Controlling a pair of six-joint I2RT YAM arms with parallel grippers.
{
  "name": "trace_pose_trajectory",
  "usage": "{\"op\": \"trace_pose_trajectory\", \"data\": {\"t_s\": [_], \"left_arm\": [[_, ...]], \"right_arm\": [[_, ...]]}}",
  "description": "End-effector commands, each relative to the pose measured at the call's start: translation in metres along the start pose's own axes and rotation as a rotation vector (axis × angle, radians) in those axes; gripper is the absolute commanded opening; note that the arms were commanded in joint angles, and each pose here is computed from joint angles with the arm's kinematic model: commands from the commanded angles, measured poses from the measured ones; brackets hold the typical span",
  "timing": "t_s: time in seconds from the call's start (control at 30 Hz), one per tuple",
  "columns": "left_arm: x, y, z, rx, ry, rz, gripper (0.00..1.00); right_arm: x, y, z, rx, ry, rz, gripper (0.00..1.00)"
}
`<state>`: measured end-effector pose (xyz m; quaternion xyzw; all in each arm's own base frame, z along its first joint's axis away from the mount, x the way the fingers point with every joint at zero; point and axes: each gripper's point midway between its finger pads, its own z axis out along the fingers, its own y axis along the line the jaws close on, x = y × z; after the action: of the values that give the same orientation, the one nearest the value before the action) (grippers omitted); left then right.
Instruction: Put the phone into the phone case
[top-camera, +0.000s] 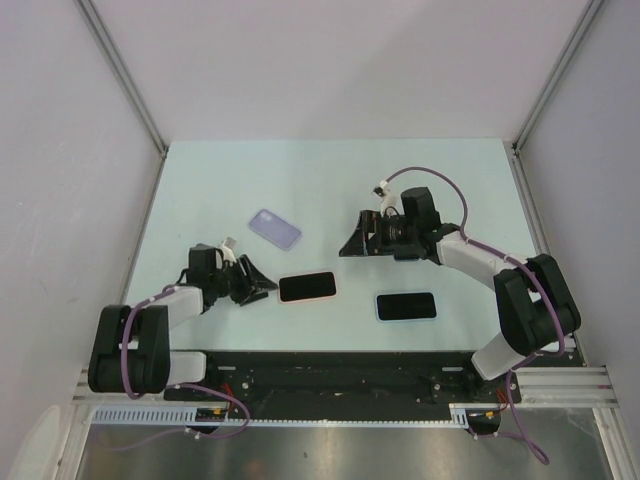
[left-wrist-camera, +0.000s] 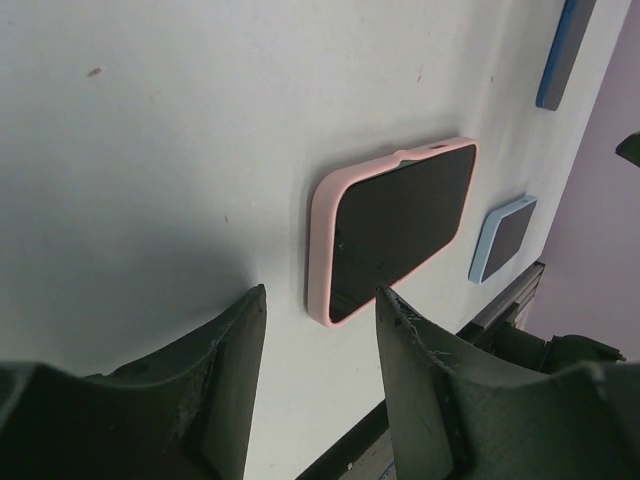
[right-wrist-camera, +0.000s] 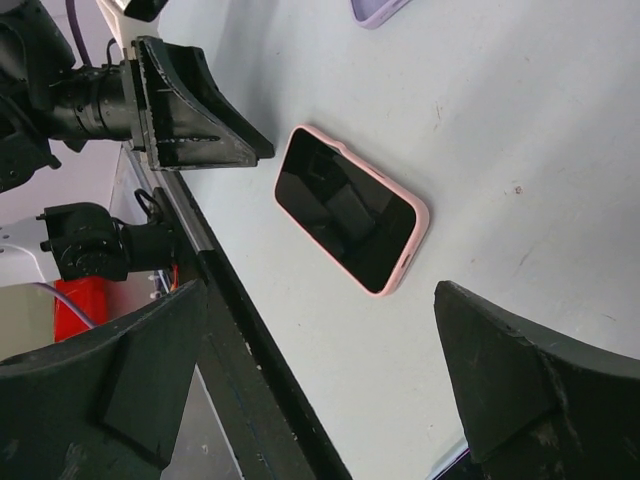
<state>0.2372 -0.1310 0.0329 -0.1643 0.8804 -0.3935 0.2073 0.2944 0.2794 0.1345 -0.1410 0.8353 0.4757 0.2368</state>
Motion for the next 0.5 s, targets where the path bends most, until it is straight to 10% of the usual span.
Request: {"op": "trace_pose_trajectory", "data": {"t_s": [0.0, 0.47], "left_arm": [[0.002, -0.005, 0.008, 0.014, 0.029, 0.021, 0.52], [0.017, -0.034, 0.059, 0.025, 0.197, 0.083, 0.48]], "right_arm": [[-0.007, 0.007, -0.005, -0.025, -0.025, -0.035, 1.0], [-0.009, -0.011, -0.012, 0.024, -0.033, 0.006, 0.98]]}}
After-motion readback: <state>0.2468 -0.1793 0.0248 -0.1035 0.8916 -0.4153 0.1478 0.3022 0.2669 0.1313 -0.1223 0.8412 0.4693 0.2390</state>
